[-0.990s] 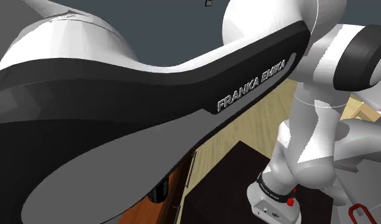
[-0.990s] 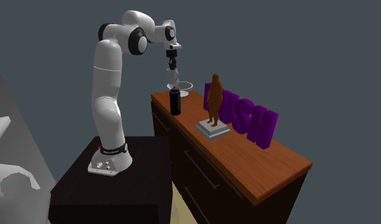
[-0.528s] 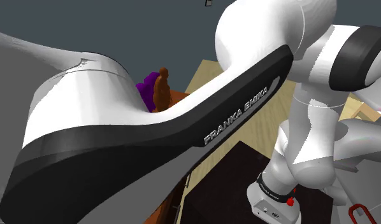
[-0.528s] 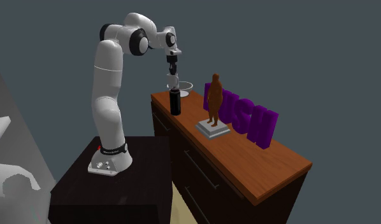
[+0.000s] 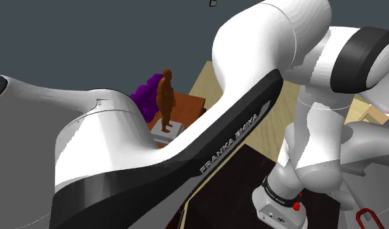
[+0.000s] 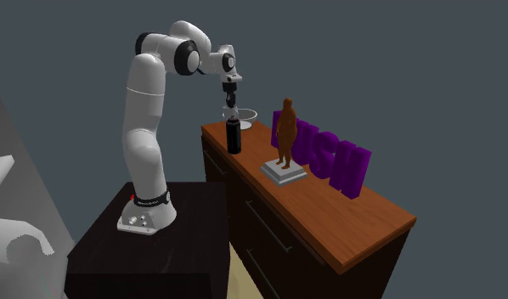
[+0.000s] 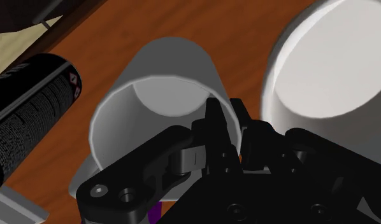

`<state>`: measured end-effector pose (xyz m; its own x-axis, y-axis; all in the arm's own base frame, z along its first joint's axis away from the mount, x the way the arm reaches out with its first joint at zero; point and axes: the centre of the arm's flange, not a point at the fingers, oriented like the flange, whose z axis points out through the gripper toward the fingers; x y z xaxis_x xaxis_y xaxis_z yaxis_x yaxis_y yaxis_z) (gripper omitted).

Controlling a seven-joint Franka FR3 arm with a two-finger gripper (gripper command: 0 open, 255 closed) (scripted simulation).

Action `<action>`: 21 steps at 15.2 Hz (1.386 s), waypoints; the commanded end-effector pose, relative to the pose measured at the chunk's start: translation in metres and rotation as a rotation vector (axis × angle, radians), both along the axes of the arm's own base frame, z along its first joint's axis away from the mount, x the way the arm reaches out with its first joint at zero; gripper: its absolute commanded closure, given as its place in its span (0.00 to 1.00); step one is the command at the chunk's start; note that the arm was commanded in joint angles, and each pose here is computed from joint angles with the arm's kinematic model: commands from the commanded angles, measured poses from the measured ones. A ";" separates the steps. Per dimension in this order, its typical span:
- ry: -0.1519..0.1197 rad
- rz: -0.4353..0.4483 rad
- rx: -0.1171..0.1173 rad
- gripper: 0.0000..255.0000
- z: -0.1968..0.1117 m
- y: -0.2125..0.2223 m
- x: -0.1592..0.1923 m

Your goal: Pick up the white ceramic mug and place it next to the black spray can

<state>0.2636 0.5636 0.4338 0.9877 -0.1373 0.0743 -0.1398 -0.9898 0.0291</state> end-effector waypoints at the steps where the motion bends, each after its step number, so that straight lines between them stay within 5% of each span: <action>1: 0.000 0.000 0.000 1.00 -0.010 0.001 0.000; 13: 0.000 0.000 0.000 1.00 -0.074 0.001 0.000; 20: 0.000 0.000 0.000 1.00 -0.074 0.001 0.000; 21: 0.000 0.000 0.000 0.00 -0.074 0.001 0.000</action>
